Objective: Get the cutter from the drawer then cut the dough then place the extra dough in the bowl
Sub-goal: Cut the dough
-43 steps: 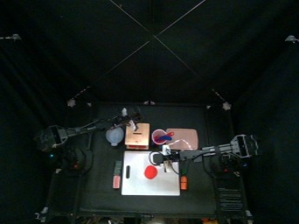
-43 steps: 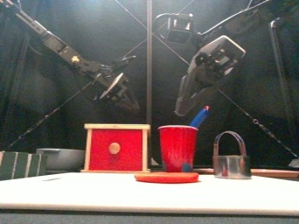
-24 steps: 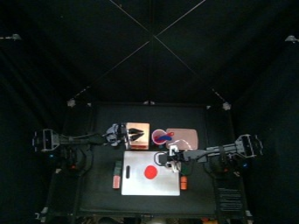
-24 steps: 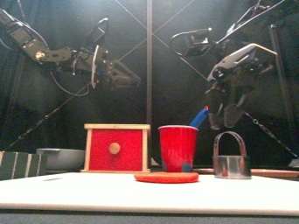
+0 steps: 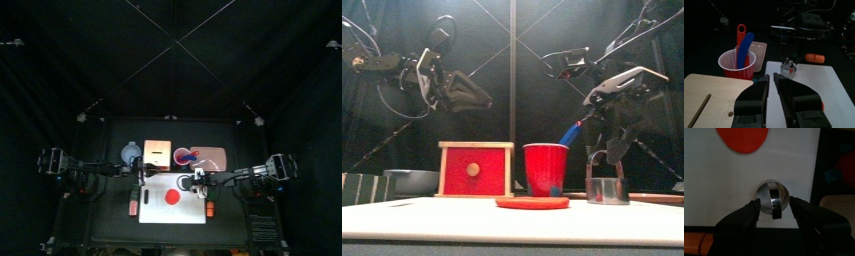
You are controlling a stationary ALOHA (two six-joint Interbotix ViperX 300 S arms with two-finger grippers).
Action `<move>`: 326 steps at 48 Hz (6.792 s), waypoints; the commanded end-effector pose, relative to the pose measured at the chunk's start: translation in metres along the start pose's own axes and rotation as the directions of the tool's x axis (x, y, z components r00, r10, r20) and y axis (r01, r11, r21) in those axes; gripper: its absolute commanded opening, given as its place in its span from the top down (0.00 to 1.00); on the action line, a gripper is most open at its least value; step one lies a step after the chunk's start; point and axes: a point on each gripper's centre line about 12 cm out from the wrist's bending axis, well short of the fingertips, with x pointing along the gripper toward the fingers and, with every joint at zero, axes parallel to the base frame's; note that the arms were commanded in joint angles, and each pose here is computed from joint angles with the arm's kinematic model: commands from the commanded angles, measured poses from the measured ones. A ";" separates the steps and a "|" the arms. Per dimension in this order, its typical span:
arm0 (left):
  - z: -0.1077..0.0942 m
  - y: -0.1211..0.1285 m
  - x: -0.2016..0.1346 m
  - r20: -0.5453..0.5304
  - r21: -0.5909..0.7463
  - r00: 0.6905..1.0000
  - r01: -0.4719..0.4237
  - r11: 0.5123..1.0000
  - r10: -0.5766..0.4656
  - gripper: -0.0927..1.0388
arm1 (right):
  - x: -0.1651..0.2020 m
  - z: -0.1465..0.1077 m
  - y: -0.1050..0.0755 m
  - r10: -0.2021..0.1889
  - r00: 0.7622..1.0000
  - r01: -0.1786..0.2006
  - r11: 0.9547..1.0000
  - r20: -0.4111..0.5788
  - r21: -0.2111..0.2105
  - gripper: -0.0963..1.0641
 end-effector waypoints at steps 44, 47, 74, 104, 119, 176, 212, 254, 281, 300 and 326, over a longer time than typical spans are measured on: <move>-0.014 0.001 0.008 -0.042 -0.022 0.999 -0.018 1.000 0.017 0.38 | -0.028 0.093 0.036 0.033 0.989 -0.048 0.994 0.146 0.096 0.44; -0.015 0.001 0.008 -0.047 -0.022 0.999 -0.018 1.000 0.017 0.38 | -0.026 0.098 0.040 0.023 0.989 -0.037 0.995 0.149 0.091 0.44; -0.026 0.001 0.010 -0.085 -0.020 0.996 -0.018 1.000 0.016 0.38 | 0.007 0.117 0.041 -0.036 0.992 0.032 0.999 0.119 0.039 0.44; -0.034 -0.009 0.013 -0.110 -0.016 0.994 0.008 1.000 -0.010 0.38 | 0.019 0.119 0.039 -0.044 0.993 0.041 0.998 0.106 0.037 0.42; -0.034 -0.020 0.016 -0.110 -0.021 0.993 0.031 0.999 -0.033 0.37 | 0.004 0.123 0.038 -0.047 0.988 0.043 0.999 0.145 0.033 0.30; -0.062 -0.118 0.048 0.037 0.013 0.998 0.042 0.999 -0.043 0.04 | 0.020 0.006 0.016 0.087 0.577 -0.074 0.996 0.812 -0.055 0.26; -0.074 -0.120 0.065 0.014 -0.012 1.000 -0.001 1.000 0.001 0.14 | 0.055 0.016 0.025 0.107 0.571 -0.100 0.993 0.814 -0.061 0.26; -0.084 -0.111 0.065 -0.053 -0.021 0.998 -0.027 0.999 0.026 0.26 | 0.048 0.027 0.041 0.096 0.663 -0.118 0.993 0.742 -0.023 0.36; -0.138 -0.115 0.060 -0.295 0.000 0.955 0.001 1.000 0.000 0.49 | 0.082 0.005 0.039 0.078 0.744 -0.129 0.991 0.664 0.028 0.56; -0.173 -0.117 0.055 -0.395 -0.031 0.919 -0.025 0.999 0.011 0.50 | 0.110 -0.029 0.040 -0.005 0.810 -0.114 0.980 0.586 0.165 0.56; -0.193 -0.119 0.049 -0.505 -0.029 0.863 -0.019 0.999 0.001 0.50 | 0.109 -0.020 0.037 0.001 0.799 -0.100 0.986 0.602 0.132 0.56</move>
